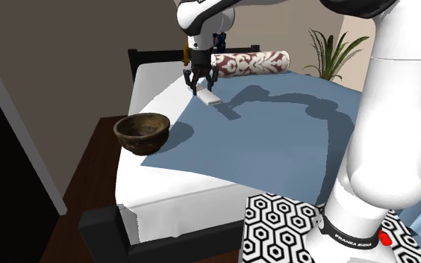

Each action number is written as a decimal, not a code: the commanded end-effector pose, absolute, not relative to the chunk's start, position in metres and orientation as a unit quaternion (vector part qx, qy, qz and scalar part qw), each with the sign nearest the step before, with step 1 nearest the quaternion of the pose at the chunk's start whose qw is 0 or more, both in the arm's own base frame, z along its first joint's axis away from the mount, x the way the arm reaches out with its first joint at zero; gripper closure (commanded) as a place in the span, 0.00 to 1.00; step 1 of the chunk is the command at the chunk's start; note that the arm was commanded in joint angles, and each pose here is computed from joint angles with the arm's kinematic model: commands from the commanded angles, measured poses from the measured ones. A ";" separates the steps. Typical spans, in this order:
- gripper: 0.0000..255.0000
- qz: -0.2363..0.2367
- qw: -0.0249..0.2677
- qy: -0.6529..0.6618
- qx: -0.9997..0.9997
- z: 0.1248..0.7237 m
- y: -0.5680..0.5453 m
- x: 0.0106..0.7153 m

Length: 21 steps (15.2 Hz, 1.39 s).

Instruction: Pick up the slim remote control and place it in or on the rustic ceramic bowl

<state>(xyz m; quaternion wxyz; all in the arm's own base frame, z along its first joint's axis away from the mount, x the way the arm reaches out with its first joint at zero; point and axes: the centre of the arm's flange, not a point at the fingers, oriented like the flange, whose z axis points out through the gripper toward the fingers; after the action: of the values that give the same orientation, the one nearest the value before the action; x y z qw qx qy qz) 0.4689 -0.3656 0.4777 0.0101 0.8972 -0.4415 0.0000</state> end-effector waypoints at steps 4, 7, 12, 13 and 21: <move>1.00 0.000 0.010 -0.441 0.897 0.502 -0.365 0.468; 1.00 0.000 0.010 -0.441 0.897 0.503 -0.334 0.494; 1.00 0.000 0.010 -0.441 0.897 0.505 -0.284 0.536; 1.00 0.000 0.010 -0.441 0.897 0.505 -0.274 0.544; 1.00 0.000 0.010 -0.441 0.897 0.507 -0.192 0.612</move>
<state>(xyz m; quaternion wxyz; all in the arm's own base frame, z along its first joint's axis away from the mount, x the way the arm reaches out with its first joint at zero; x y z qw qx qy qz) 0.6050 -0.2017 0.5047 0.0103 0.8974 -0.4411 -0.0003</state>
